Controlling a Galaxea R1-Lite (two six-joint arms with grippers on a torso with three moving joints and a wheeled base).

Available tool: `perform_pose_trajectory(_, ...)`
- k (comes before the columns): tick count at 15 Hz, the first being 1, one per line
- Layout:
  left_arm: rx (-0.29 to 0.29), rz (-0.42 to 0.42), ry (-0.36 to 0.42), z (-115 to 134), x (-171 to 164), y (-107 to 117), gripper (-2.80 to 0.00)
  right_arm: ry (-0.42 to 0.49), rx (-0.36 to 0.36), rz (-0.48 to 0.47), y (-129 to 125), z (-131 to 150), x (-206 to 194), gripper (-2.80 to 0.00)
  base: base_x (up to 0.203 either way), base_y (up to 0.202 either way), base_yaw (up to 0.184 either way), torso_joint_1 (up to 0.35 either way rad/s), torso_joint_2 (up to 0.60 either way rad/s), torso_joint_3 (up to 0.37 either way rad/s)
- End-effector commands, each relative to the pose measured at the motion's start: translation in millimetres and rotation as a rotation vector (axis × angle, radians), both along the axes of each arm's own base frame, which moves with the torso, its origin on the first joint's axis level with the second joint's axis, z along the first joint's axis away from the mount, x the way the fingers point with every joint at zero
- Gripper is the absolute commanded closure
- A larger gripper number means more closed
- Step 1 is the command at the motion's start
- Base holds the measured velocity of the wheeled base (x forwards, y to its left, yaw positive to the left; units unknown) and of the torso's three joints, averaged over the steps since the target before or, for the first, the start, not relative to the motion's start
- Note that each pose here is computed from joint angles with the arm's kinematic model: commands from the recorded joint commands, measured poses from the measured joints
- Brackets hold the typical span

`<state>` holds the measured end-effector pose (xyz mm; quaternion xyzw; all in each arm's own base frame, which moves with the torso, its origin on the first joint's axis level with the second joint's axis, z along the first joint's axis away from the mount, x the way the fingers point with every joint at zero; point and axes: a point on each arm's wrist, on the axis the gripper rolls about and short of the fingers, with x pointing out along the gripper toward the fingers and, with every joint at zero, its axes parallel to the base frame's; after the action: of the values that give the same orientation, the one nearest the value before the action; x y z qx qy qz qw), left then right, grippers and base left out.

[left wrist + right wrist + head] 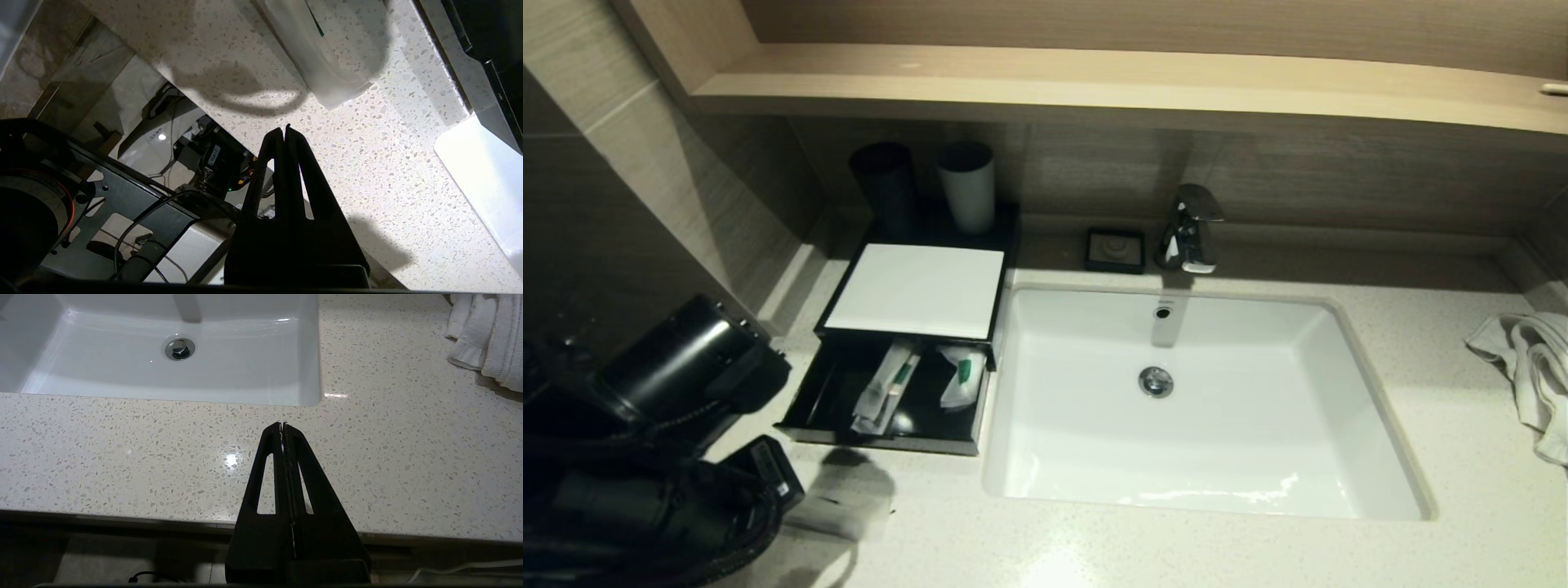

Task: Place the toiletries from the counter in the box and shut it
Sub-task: Pick up the bathroom toiletry

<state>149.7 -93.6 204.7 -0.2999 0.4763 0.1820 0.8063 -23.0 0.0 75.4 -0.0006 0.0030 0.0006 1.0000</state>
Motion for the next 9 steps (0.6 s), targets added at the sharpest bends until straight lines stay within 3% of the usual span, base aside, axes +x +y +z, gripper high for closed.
perform_pose_trajectory(1, 0.010, 0.020, 0.032, -8, 2, -2, 0.00, 0.000, 0.000, 0.000, 0, 0, 0, 0.00, 0.000, 0.000, 0.000, 0.000, 0.00, 0.000)
perform_pose_trajectory(5, 0.037, 0.055, 0.101, -25, 14, -14, 0.00, 0.000, 0.000, 0.000, 0, 0, 0, 0.00, 0.000, 0.000, 0.000, 0.000, 0.00, 0.000)
perform_pose_trajectory(9, 0.028, 0.052, 0.098, -26, 13, -24, 0.00, 0.000, 0.000, 0.000, 0, 0, 0, 0.00, 0.000, 0.000, 0.000, 0.000, 0.00, 0.000)
